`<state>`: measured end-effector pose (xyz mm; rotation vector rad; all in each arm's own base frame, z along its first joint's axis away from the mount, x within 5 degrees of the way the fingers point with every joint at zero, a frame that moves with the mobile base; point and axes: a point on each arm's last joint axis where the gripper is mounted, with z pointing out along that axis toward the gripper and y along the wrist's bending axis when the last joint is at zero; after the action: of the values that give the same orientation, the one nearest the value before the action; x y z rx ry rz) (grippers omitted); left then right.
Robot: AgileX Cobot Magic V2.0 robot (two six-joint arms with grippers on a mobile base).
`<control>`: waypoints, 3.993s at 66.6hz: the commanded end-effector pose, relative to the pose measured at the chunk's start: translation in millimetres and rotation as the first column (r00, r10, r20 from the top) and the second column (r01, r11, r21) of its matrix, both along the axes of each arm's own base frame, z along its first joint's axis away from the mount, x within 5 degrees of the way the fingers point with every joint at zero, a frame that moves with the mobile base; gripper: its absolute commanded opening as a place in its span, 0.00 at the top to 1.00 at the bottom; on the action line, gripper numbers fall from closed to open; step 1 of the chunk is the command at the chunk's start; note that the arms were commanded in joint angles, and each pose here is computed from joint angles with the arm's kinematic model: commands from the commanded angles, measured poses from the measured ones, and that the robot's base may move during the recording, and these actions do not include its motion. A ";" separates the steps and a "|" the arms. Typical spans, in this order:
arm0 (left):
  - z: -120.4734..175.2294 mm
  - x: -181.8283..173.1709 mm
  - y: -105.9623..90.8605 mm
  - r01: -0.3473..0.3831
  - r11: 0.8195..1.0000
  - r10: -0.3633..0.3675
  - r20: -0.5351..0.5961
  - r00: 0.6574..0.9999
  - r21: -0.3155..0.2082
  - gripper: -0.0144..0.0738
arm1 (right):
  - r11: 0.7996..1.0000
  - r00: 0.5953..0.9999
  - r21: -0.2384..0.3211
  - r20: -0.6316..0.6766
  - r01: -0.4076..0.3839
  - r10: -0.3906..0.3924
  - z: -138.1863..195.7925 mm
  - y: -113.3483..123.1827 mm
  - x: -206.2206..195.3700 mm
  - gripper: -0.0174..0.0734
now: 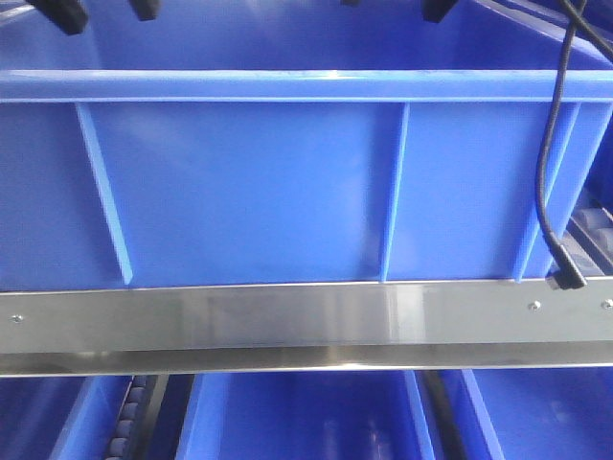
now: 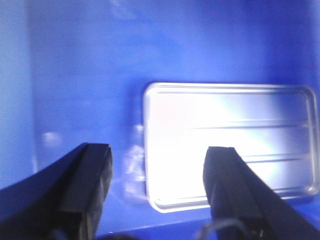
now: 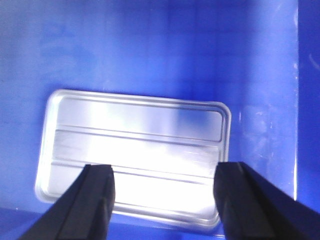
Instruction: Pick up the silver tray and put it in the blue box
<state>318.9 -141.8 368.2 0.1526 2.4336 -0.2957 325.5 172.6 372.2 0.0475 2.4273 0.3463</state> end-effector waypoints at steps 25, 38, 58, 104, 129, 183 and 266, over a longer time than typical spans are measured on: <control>30.0 -2.4 1.5 -0.003 0.992 0.018 0.127 0.992 -0.123 0.85 | 0.998 0.986 0.060 0.166 -0.017 0.007 34.8 -4.9 -3.8 0.75; 24.6 -7.2 3.7 -0.006 0.996 0.011 0.058 0.998 -0.085 0.85 | 0.996 0.970 0.079 0.241 -0.048 0.028 39.0 -1.6 -4.2 0.75; 13.5 -46.8 12.6 0.028 0.986 0.005 0.195 0.981 -0.166 0.84 | 0.964 0.839 -0.002 0.493 -0.265 0.231 26.8 3.5 -53.2 0.75; -14.6 -228.6 94.7 0.218 0.958 -0.011 0.739 0.674 -0.185 0.84 | 0.907 0.359 -0.203 0.869 -0.369 0.340 -1.0 -92.5 -219.5 0.75; -12.2 -261.0 112.7 0.238 0.946 0.039 0.807 0.590 -0.219 0.84 | 0.919 0.314 -0.187 0.900 -0.348 0.302 -12.0 -113.8 -248.7 0.75; -12.4 -261.0 112.7 0.237 0.946 0.038 0.806 0.591 -0.219 0.84 | 0.989 0.449 -0.136 0.881 -0.052 0.145 -78.8 -142.5 -235.5 0.75; -12.4 -261.0 112.7 0.237 0.946 0.038 0.806 0.591 -0.219 0.84 | 0.972 0.476 -0.122 0.879 0.202 0.012 -153.1 -169.1 -272.9 0.75</control>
<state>60.1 -28.6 340.3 0.2273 1.5349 -0.4937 56.5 3.7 204.0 -0.0735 1.5004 0.0266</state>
